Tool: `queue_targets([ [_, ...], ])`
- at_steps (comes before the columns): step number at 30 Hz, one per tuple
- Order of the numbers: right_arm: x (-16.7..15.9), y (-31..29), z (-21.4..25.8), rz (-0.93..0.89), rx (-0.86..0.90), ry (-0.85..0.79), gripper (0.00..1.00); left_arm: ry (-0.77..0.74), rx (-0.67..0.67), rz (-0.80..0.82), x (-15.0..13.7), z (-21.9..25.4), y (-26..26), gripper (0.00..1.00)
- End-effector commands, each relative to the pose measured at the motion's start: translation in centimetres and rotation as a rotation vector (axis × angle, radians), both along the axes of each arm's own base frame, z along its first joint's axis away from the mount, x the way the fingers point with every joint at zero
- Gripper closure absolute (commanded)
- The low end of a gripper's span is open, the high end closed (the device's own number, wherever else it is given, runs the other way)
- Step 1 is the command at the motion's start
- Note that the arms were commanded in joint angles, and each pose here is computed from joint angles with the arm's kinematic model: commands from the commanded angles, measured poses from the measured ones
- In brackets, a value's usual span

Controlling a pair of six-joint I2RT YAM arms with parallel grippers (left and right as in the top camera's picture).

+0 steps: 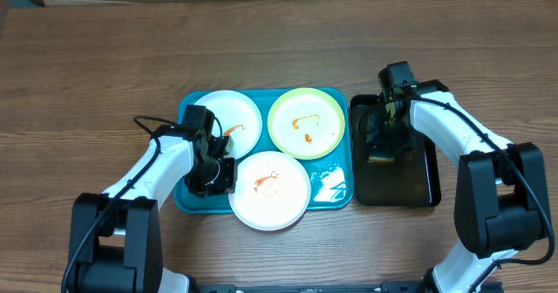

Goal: Clean dirty plates on tray and stack at the side
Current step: 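Grasp the green sponge in the black tray with the right gripper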

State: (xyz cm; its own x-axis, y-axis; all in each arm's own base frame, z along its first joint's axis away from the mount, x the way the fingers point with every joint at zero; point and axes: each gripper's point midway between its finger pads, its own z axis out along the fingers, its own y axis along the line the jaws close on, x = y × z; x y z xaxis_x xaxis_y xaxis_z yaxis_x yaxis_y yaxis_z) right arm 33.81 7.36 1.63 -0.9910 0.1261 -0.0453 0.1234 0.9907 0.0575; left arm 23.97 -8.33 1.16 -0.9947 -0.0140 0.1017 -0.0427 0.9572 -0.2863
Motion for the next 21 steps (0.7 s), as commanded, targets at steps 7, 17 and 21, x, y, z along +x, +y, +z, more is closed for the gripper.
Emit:
queue_targets([
  [7,-1.3,-0.3,-0.9,-0.014,-0.011,0.033,0.85,-0.007,-0.004,0.013,0.6,0.2,-0.2,0.96],
  [17,-2.5,-0.9,-2.0,-0.082,-0.036,0.062,0.96,-0.007,-0.004,0.013,0.6,0.2,-0.2,0.96],
  [21,-1.8,-0.7,0.1,-0.087,-0.035,0.07,0.96,-0.007,-0.004,0.013,0.6,0.2,-0.2,0.96],
])
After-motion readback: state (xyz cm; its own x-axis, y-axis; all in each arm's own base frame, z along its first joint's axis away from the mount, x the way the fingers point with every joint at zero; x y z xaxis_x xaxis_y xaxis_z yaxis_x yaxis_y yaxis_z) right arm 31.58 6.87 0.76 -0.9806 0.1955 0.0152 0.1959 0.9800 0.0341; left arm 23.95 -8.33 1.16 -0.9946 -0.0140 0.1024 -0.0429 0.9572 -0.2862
